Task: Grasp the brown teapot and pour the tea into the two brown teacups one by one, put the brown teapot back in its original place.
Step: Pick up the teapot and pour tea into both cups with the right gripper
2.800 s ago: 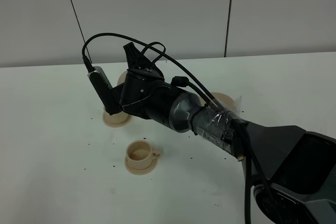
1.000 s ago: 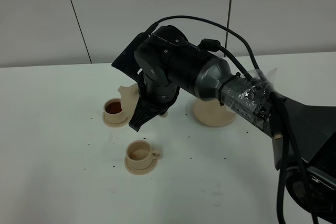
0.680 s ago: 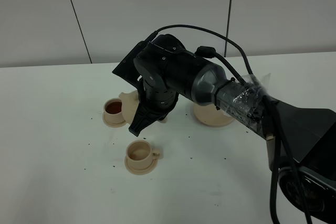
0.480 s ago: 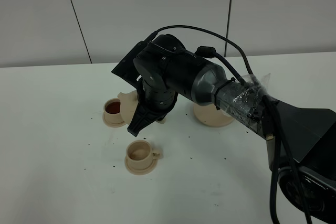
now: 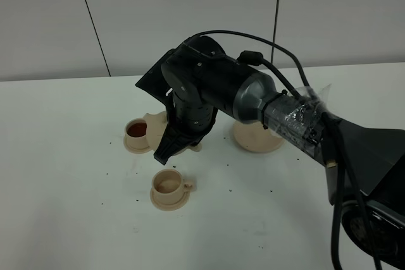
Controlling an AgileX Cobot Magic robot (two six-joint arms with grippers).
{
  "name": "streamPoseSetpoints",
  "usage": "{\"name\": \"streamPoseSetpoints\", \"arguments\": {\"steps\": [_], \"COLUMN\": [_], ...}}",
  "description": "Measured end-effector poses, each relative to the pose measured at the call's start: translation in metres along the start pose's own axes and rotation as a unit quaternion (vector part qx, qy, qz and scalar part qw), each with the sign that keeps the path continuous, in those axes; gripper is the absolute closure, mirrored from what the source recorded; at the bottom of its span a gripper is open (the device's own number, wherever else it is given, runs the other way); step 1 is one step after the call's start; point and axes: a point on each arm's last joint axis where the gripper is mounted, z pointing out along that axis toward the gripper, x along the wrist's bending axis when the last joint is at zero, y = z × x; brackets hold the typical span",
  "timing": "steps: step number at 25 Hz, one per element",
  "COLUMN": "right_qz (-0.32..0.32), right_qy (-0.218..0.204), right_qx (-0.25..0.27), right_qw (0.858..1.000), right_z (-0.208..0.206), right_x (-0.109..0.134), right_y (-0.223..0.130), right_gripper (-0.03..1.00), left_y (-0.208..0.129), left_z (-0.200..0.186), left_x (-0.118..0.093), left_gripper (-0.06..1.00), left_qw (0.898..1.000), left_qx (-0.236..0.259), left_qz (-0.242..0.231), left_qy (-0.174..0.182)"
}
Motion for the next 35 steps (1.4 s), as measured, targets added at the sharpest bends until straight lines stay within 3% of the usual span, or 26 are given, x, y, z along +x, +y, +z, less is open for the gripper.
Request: {"name": "streamPoseSetpoints", "arguments": {"steps": [4,14,22,28,35], "right_qz": [-0.002,0.013,0.025,0.032,0.004], "right_qy": [-0.004,-0.012,-0.006,-0.019,-0.05], "right_qx": [0.025,0.001,0.05,0.061,0.092], "right_qw": [1.0,1.0,0.998,0.997,0.995], "right_z": [-0.008,-0.046,-0.057,-0.066,-0.046], "right_x": [-0.002,-0.007,-0.001,0.002,0.019], "right_y": [-0.005,-0.006,-0.04,-0.069,-0.091], "right_gripper": [0.88,0.88,0.88,0.88,0.88], "left_y": [0.0,0.0,0.0,0.0,0.0], "left_z": [0.0,0.0,0.0,0.0,0.0], "left_x": [0.0,0.0,0.0,0.0,0.0], "left_gripper": [0.7,0.7,0.7,0.7,0.7], "left_qw": [1.0,1.0,1.0,1.0,1.0], "left_qx": [0.0,0.0,0.0,0.0,0.0], "left_qz": [0.0,0.0,0.0,0.0,0.0], "left_qy": [0.0,0.0,0.0,0.0,0.0]}}
